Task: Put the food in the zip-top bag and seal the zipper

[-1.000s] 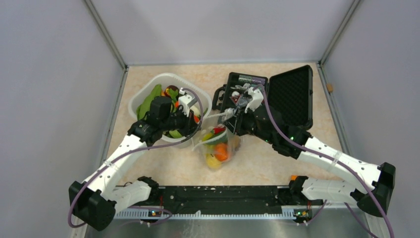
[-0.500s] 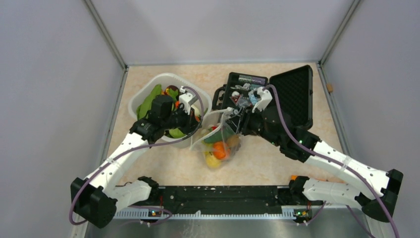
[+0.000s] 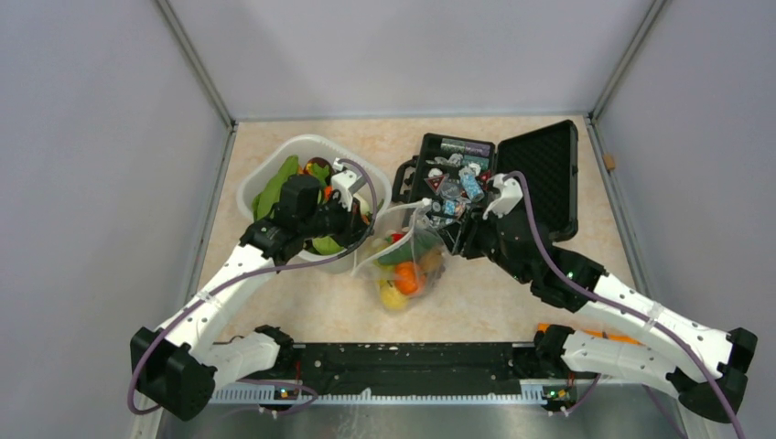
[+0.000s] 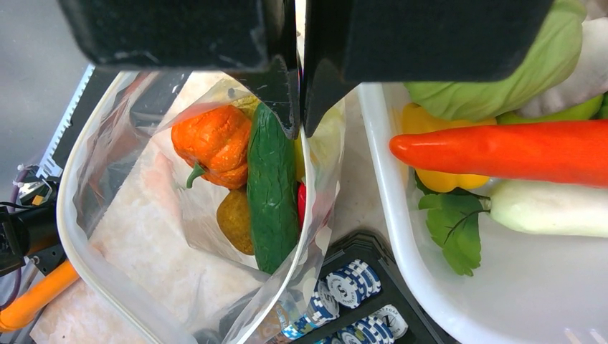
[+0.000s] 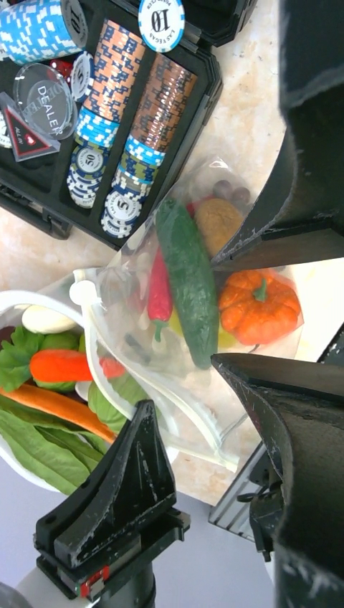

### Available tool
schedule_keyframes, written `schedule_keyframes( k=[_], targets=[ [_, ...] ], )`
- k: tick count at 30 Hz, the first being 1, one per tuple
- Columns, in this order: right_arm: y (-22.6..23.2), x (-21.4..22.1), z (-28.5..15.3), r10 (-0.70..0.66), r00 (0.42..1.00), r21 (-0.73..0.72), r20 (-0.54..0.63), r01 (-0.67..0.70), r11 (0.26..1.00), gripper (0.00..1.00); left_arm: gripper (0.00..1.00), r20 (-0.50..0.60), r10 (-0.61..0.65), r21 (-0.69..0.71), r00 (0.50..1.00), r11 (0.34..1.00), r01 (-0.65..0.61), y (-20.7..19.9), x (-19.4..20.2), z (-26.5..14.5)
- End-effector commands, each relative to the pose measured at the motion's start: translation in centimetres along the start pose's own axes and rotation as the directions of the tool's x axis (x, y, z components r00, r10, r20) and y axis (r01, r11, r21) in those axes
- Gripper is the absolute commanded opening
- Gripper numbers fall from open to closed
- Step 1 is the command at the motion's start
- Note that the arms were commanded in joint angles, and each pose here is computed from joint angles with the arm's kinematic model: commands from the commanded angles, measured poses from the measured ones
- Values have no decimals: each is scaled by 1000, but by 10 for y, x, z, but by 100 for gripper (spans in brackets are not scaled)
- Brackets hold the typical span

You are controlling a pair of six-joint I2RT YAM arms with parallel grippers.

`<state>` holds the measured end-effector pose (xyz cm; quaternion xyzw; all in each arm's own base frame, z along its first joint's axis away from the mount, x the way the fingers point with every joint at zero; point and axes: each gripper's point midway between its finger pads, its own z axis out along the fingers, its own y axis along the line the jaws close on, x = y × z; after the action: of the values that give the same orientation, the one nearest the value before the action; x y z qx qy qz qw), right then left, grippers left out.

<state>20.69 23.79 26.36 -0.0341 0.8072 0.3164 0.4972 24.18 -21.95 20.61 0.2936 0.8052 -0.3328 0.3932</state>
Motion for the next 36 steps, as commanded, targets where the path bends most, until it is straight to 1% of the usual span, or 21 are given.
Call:
schedule_keyframes(
  k=[1,9,20,26,30,33,36],
  targets=[
    [-3,0,-3,23,1000,7,15,-24,1000,46,0,106,55,34,993,998,-59,-13,-34,-8],
    [-13,22,-1,23,999,27,-45,-22,999,45,0,117,62,30,991,997,-66,-15,-34,-11],
    [-13,24,-2,40,998,23,-44,-39,999,46,0,116,59,41,991,997,-64,-17,-33,-11],
    [-8,21,-2,14,999,-12,-35,-14,1000,46,0,120,65,43,991,997,-70,-18,-34,-12],
    [-17,16,-2,-22,1000,35,-11,23,999,46,0,118,67,44,991,996,-72,-18,-35,-11],
    [-33,7,-5,-73,997,118,17,71,990,46,0,115,68,50,991,996,-74,-18,-34,-10],
    [-33,-1,-8,-104,995,121,10,102,987,46,0,110,66,46,992,996,-71,-17,-32,-9]
  ],
)
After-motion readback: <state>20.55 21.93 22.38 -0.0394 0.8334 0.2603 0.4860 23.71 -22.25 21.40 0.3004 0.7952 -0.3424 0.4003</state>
